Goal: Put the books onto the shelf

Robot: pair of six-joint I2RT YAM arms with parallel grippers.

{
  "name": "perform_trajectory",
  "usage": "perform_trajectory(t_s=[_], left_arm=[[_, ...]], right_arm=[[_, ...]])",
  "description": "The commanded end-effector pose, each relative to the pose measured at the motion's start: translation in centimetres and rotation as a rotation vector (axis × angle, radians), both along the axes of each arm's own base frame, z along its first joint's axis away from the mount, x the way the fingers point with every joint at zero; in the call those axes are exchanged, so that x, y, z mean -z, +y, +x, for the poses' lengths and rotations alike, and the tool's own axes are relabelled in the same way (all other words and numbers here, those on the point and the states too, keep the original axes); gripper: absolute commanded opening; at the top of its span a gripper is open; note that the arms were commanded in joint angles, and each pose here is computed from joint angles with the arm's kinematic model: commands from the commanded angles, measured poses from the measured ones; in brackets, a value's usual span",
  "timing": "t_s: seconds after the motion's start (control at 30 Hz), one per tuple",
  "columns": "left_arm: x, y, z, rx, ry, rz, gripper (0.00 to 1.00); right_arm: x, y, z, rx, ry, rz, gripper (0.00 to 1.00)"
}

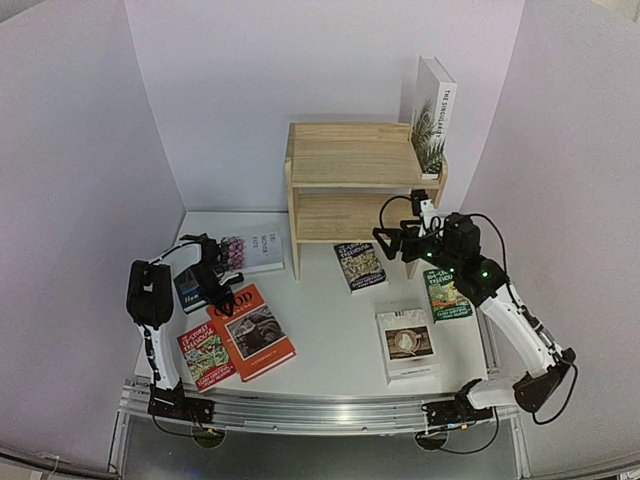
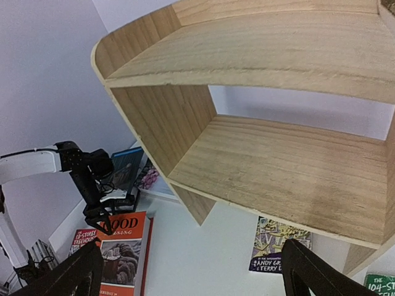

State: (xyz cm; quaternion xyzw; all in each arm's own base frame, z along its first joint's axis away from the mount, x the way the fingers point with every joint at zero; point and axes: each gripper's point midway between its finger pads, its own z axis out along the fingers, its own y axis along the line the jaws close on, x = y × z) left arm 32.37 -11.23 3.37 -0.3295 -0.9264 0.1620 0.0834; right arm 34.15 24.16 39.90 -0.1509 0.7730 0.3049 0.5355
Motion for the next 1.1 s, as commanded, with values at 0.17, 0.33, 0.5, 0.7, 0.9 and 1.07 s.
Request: perform_trajectory(t_s=[0.17,0.33,0.5,0.7,0.9,1.07], left_arm=[[-1.5,-4.5,-2.1,0.006,0.084,-0.133,0.04],[-3.7,-6.1,-3.2,-0.031,0.139,-0.187,0.0],[-6.8,-7.4,-4.1,-0.151,0.245,-0.224,0.0],[-8.4,-8.4,-5.3,-0.241,0.386,-0.249,0.0],[-8.9,-9.2,-5.5,-0.288,0.421,-0.294,0.0],[-9.3,-10.0,-5.9,-0.327,0.476,-0.345,0.0]], right_arm=[[3.1,5.1,-0.4,-0.068,0.058,-0.041,0.98],[5.5,9.6,-2.1,-0.122,0.079,-0.104,0.98],[9.2,15.3,-5.0,-0.154,0.053,-0.251,0.98],[16.2,24.3,-9.8,-0.263,-0.033,-0.607,0.98],[21.9,29.8,-12.2,-0.295,-0.183,-0.925,0.98],[27.8,31.2,-12.2,-0.251,-0.276,-1.127,0.98]])
